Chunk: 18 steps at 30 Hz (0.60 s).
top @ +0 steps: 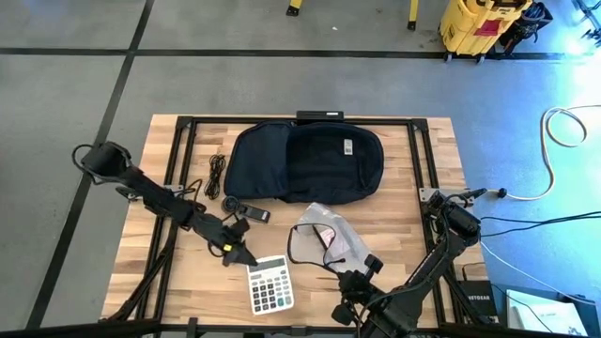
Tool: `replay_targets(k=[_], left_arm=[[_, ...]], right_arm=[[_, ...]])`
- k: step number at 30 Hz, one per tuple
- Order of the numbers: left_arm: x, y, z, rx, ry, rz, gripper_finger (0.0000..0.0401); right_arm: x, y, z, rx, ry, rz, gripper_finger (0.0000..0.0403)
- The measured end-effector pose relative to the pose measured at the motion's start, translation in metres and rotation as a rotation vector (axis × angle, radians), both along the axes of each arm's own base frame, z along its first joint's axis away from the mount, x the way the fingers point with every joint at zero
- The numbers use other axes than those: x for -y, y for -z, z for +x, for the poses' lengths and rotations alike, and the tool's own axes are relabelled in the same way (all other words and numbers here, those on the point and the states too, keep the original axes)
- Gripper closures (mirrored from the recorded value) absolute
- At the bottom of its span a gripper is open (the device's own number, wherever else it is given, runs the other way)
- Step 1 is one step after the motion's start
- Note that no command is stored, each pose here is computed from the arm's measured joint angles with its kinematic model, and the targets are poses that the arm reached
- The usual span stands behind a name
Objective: Unpack backpack
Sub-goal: Put the gray calculator into the transparent zip bag
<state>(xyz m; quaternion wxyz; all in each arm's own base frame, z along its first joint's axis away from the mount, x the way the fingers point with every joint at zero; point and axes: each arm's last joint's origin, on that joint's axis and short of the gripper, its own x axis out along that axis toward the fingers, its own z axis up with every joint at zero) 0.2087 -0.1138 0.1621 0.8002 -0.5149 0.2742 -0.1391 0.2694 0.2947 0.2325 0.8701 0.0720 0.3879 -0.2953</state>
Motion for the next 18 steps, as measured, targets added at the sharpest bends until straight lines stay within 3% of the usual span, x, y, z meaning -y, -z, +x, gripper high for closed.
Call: replay_targets(k=[4,9,18], left_arm=[[0.003,-0.007,-0.004,0.011,0.008,-0.042,0.0393],[-0.006,-0.01,0.0,0.029,-0.087,-0.037,0.0393],[-0.021,-0.036,0.028,0.059,-0.144,-0.036,0.0393]], right_arm=[[-0.001,0.005,0.001,-0.01,0.0,-0.012,0.0403],[-0.001,0.017,0.007,-0.05,0.013,-0.016,0.0403],[-0.004,0.026,0.008,-0.066,0.011,-0.017,0.0403]])
